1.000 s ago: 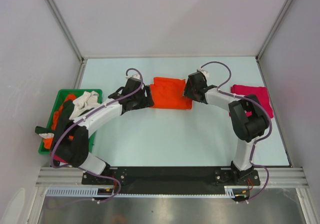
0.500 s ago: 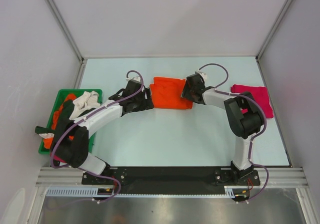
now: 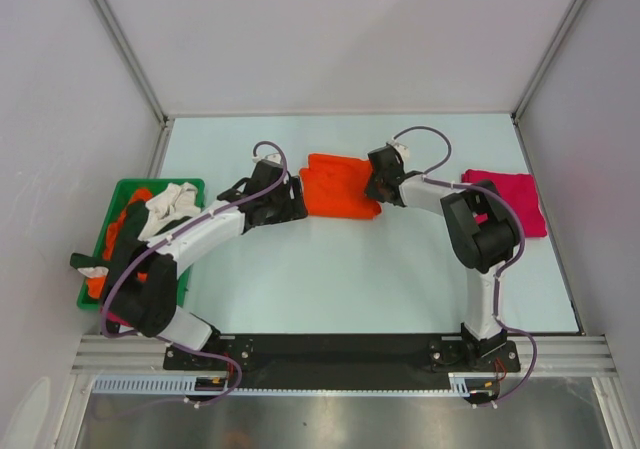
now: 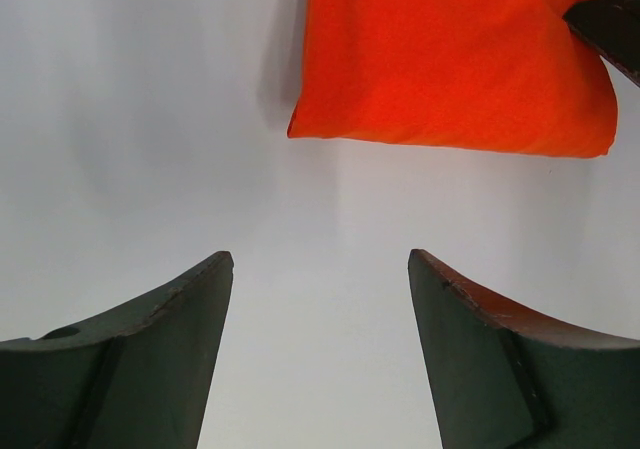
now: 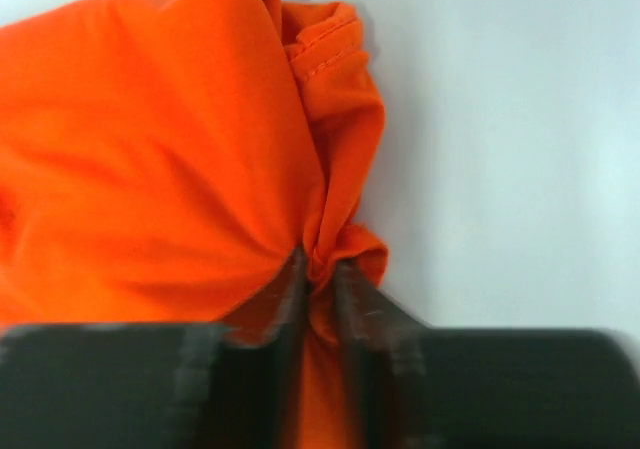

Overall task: Fold and stack the t-shirts
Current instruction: Put the neatly folded tshirt into the corner of the board with the right arm

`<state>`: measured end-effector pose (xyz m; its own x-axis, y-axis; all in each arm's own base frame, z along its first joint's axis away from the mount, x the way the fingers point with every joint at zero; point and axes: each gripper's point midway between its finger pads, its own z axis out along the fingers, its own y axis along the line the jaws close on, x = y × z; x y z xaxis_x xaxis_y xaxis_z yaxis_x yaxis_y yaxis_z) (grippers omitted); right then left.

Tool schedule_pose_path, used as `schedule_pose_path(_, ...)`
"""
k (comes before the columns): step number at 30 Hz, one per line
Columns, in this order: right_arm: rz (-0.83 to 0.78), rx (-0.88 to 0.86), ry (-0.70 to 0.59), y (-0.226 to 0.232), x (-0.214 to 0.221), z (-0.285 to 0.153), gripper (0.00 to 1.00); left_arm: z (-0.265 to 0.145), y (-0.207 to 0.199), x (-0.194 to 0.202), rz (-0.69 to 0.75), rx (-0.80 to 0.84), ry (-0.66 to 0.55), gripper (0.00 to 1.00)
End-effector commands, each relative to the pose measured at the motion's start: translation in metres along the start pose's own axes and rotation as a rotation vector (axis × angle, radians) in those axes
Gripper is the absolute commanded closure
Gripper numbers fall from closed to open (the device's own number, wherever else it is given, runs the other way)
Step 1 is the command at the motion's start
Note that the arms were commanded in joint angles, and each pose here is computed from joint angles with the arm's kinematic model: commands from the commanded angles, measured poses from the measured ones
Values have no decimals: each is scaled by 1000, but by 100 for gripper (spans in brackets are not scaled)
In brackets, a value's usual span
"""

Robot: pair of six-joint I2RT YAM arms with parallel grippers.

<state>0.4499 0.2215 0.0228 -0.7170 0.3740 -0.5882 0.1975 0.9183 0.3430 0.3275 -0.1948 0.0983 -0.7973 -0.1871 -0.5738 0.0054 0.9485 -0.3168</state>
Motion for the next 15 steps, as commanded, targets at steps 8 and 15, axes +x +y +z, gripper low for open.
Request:
schedule_pose_path(8, -119, 193, 89, -46, 40, -25, 100, -20, -4, -1, -15, 35, -43, 24)
schedule_pose_path(15, -210, 176, -30, -17, 0, -55, 100, -24, -4, 3, -17, 44, -45, 25)
